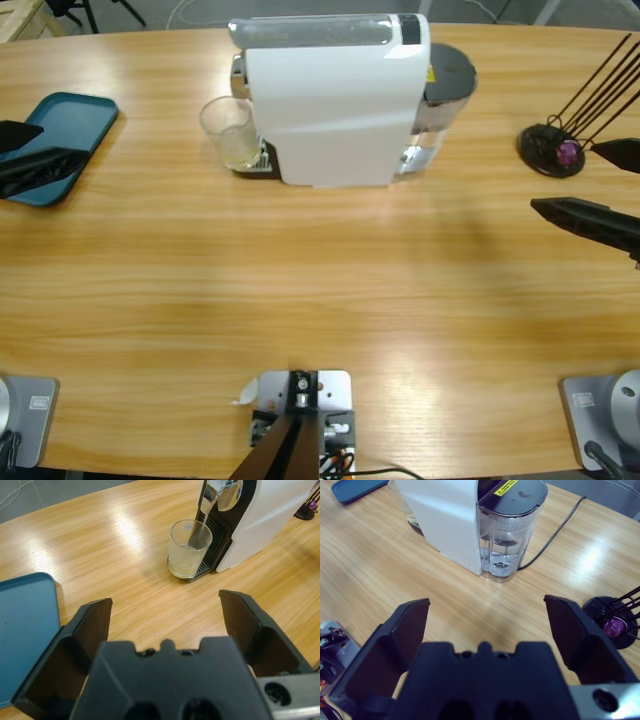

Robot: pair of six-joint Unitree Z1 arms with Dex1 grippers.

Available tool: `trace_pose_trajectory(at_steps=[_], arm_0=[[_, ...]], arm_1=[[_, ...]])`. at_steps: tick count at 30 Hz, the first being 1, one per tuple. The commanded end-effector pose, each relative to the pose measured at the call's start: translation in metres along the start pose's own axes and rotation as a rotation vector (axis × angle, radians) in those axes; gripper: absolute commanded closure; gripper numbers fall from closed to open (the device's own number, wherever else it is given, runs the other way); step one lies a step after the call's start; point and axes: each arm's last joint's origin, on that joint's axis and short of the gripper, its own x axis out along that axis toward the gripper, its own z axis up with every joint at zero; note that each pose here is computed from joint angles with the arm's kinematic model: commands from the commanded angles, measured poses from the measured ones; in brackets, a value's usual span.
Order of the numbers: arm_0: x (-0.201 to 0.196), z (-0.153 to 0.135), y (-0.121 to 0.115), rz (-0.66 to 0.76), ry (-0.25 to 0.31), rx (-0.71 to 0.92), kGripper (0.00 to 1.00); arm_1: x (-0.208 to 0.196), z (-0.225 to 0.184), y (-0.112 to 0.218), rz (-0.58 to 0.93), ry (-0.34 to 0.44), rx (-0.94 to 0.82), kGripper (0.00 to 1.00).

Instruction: Pour coffee

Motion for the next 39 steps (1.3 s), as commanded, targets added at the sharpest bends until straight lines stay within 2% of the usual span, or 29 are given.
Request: trace_pose_trajectory(at_steps=[1,39], arm_0=[[0.006,-0.0115,-0.0001,-0.018,0.046,0.007,0.071],[0.0071,-0.0117,0.0001,-0.017,0.051,0.006,0.072]], arm_1=[[0.0071,-0.0121,-0.0022,-0.018,0.051,-0.002,0.0],[0.0103,-0.012,-0.0022,-0.019,0.062,-0.002,0.0]])
